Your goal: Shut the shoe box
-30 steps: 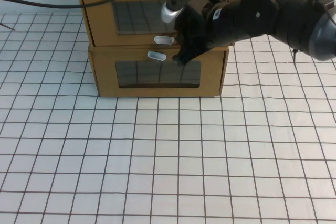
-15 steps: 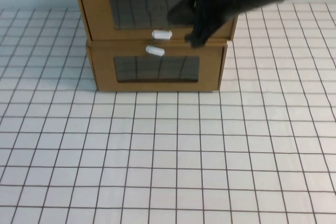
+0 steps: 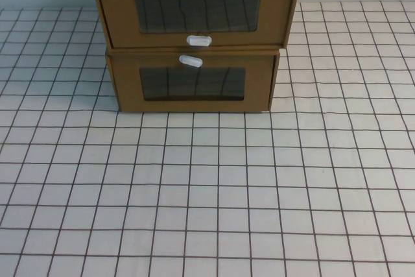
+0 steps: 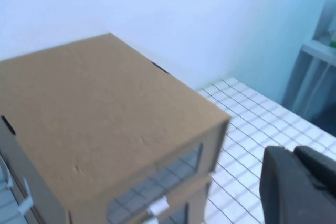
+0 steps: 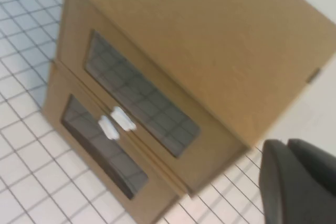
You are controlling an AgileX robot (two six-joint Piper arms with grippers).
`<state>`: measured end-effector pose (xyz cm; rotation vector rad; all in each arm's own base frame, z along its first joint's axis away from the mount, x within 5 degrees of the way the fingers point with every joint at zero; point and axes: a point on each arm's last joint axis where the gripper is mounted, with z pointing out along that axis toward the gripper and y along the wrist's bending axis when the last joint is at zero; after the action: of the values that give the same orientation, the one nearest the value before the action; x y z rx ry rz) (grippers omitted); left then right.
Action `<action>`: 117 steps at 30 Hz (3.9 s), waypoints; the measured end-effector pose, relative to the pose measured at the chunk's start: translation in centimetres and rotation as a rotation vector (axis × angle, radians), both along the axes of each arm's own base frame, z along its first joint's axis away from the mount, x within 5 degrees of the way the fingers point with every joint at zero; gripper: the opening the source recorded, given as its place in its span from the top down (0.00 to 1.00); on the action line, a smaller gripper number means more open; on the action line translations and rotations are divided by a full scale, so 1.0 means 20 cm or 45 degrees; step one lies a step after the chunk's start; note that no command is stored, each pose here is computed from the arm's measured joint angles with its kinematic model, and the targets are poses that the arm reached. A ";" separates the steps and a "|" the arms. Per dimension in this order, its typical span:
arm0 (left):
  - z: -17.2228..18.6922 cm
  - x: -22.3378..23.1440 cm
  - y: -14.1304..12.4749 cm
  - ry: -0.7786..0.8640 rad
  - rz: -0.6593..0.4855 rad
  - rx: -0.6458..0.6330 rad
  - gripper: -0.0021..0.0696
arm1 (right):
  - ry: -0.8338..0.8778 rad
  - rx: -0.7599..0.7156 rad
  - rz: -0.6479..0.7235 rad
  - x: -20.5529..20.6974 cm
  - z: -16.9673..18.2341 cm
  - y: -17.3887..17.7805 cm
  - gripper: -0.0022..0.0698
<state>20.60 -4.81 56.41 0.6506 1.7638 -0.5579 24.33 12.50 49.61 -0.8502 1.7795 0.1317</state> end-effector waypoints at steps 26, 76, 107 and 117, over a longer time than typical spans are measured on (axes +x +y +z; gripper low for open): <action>-0.67 -0.87 0.10 -0.217 0.339 0.197 0.98 | -0.173 0.381 -0.178 -0.74 -0.74 -0.40 0.99; -1.51 -0.78 0.18 -0.332 0.633 0.161 0.98 | 0.318 0.128 -0.174 -0.74 -1.10 -0.37 0.99; -1.97 -0.77 0.20 -0.034 0.717 0.197 0.98 | 0.327 0.157 -0.194 -0.75 -1.10 -0.38 0.99; -1.97 -0.77 0.20 -0.034 0.717 0.197 0.98 | -0.008 0.345 -0.369 -0.90 -1.03 -0.50 0.99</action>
<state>5.17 -0.83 17.03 0.2379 1.8704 -0.0258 6.30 2.50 28.97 -0.3945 1.8086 0.1747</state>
